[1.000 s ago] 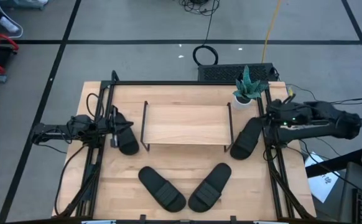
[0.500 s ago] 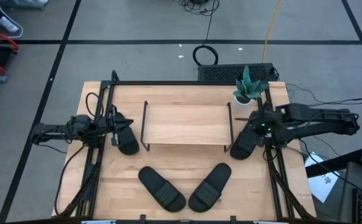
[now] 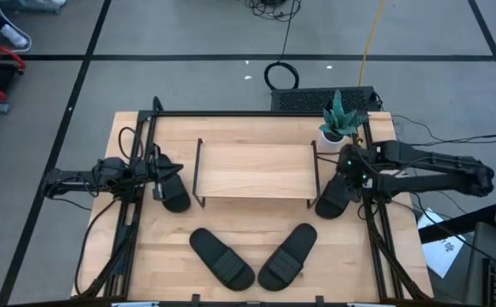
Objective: Pick and place slides into the shelf
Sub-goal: Put the black slide on the shelf
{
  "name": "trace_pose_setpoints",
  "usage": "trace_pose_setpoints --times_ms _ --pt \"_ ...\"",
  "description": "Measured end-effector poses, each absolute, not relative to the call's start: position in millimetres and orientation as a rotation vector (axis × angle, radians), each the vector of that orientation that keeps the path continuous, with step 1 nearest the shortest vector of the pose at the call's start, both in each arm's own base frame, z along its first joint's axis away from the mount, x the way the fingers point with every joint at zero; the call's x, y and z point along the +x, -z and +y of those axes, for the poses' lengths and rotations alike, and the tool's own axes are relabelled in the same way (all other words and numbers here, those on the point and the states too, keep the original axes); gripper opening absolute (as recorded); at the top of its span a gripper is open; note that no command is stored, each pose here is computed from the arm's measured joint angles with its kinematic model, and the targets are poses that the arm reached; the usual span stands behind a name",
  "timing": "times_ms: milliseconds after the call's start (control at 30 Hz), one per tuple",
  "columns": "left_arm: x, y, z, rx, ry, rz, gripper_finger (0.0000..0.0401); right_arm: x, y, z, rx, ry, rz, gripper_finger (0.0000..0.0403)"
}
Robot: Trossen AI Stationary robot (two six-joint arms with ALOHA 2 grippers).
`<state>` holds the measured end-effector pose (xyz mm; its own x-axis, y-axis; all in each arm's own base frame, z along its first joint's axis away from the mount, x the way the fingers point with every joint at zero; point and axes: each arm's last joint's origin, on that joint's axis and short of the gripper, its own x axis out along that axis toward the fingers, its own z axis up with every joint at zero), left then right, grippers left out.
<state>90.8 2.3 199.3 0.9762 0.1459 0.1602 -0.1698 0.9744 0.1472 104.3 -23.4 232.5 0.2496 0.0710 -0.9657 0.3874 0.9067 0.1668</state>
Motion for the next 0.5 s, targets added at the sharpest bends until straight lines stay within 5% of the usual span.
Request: trace_pose_setpoints --times_ms 500 --pt "91 -198 2 0.163 -0.157 -0.132 0.0021 106 -212 -38 0.627 0.207 1.272 0.0302"
